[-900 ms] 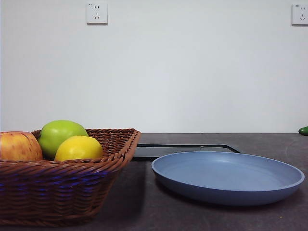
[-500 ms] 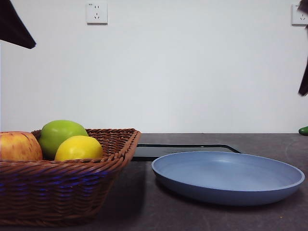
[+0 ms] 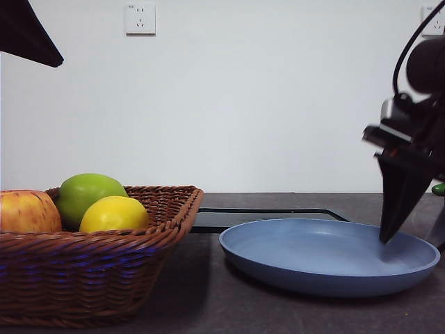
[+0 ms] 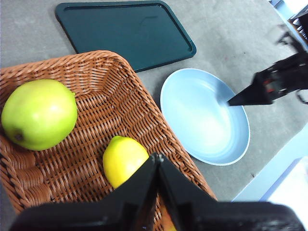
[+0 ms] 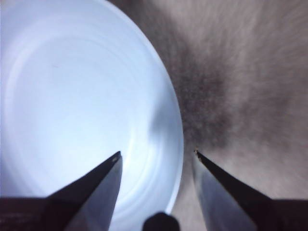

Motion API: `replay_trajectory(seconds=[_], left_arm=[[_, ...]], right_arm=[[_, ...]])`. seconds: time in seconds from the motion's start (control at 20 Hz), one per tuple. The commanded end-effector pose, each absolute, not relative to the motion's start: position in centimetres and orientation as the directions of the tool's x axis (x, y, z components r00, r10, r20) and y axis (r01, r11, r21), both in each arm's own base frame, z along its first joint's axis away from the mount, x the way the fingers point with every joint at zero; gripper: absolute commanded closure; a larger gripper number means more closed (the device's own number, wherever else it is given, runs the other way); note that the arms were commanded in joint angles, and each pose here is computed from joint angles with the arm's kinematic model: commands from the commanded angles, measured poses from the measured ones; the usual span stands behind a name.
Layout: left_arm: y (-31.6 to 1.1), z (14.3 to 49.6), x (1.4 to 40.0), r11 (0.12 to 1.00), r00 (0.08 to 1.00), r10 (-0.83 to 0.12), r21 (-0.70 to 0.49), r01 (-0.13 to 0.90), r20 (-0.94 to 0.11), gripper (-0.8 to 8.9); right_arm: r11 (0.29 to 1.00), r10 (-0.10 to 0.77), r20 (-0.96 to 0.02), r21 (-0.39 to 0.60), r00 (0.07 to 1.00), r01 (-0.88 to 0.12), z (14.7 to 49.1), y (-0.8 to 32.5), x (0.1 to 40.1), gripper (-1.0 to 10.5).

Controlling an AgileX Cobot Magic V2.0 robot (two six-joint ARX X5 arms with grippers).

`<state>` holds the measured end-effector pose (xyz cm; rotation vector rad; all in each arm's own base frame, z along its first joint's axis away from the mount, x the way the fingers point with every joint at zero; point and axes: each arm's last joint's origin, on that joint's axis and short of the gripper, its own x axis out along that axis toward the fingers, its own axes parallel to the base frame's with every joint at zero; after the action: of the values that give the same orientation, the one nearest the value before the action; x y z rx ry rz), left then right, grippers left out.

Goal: Take the lemon from the basket,put the lemon in the plate,hand out the plate

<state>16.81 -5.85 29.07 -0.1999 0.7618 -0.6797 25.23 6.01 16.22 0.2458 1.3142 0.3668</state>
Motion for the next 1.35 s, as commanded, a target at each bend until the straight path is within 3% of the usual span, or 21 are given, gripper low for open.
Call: replay_trajectory(seconds=[0.05,0.35,0.45,0.8,0.95,1.2,1.35], left_arm=[[-6.0,29.5,16.9,0.764,0.528,-0.640,-0.390,0.514,-0.559,8.04],[-6.0,29.5,16.9,0.765,0.528,-0.639,-0.389,0.513,-0.560,8.04],[-6.0,29.5,16.9,0.766,0.529,-0.638,-0.389,0.512,-0.560,8.02],[-6.2,29.6,16.9,0.763,0.525,-0.646,-0.442,0.472,-0.554,4.47],[-6.8,29.5,16.8,0.755,0.505,-0.654,-0.455,0.472,-0.563,4.16],[-9.3,28.9,17.8,0.841,0.508,-0.533,-0.360,0.403,-0.677,4.16],[-11.6,28.7,19.0,0.881,0.463,-0.439,-0.270,0.387,-0.770,4.16]], right_arm=[[0.918,0.396,-0.895,0.381,0.203,-0.109,15.7,6.2,25.9,7.4],[0.917,0.399,-0.894,0.385,0.205,-0.109,15.6,6.2,26.0,9.5],[0.916,0.401,-0.891,0.387,0.213,-0.104,15.9,6.2,25.9,9.4],[0.913,0.408,-0.868,0.393,0.284,-0.110,19.3,5.3,24.2,9.4],[0.914,0.404,-0.853,0.395,0.330,-0.098,21.2,4.3,23.0,9.4],[0.913,0.399,-0.825,0.396,0.399,-0.094,23.4,3.4,21.4,9.4],[0.912,0.402,-0.812,0.396,0.423,-0.106,24.0,3.3,20.9,9.4]])
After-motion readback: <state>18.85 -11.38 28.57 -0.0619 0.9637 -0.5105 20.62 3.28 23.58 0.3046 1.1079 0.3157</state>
